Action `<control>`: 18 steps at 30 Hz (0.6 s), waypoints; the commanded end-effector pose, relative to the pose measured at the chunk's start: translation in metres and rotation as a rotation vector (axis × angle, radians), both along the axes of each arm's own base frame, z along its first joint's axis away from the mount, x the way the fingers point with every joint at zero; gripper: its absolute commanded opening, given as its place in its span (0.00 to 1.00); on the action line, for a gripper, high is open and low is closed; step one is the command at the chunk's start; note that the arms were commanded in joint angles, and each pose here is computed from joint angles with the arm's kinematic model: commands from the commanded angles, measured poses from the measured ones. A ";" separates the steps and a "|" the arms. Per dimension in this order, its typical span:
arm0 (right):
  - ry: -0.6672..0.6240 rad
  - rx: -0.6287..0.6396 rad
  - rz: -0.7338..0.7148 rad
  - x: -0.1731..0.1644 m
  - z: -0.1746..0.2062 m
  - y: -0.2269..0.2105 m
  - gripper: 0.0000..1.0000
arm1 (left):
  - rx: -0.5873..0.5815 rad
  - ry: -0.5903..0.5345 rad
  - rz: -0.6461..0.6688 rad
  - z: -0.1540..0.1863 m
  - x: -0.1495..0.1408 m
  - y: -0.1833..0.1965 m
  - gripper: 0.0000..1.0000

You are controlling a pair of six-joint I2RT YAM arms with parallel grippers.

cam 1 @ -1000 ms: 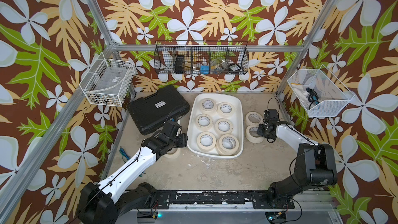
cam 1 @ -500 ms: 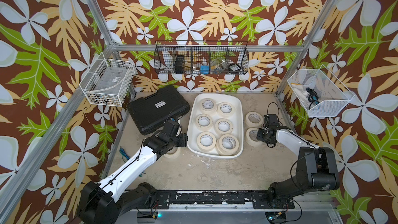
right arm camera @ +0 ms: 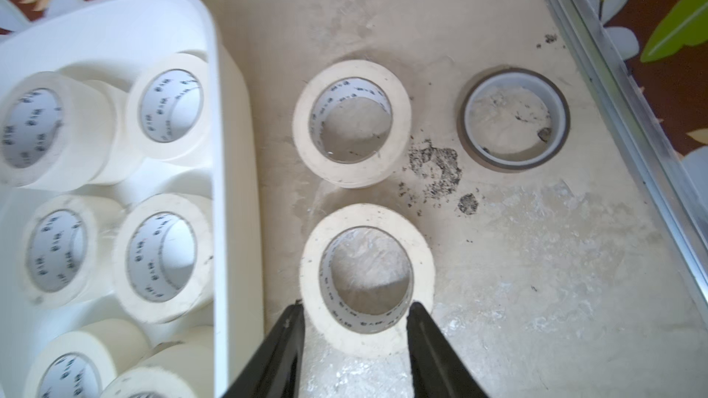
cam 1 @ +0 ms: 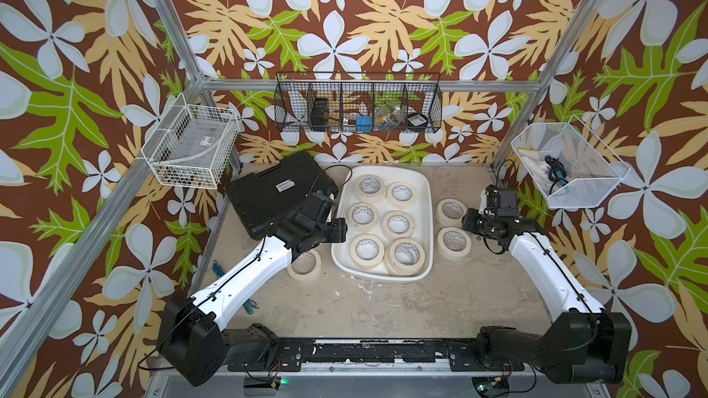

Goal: Take out the art tape in the storage box
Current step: Pick up the art tape from the storage box.

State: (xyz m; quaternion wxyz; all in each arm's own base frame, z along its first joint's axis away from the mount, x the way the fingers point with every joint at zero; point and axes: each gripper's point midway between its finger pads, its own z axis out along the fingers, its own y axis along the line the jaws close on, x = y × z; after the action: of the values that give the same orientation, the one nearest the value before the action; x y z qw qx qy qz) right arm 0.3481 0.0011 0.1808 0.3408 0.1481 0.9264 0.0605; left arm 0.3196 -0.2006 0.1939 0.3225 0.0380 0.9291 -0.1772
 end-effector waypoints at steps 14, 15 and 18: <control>-0.057 0.149 0.268 -0.028 0.029 0.108 0.45 | 0.076 -0.039 -0.079 0.024 0.043 -0.077 0.63; -0.055 0.151 0.280 -0.029 0.027 0.114 0.45 | 0.083 -0.036 -0.080 0.020 0.047 -0.080 0.63; -0.040 0.152 0.302 -0.032 0.021 0.124 0.44 | 0.120 -0.011 -0.088 0.004 0.057 -0.086 0.60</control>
State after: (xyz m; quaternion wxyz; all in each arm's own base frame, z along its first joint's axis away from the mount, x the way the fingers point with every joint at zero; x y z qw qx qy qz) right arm 0.3137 0.1187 0.2020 0.3307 0.0253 0.9267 0.1766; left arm 0.3721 -0.2873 0.2079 0.3247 0.0912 0.9285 -0.1555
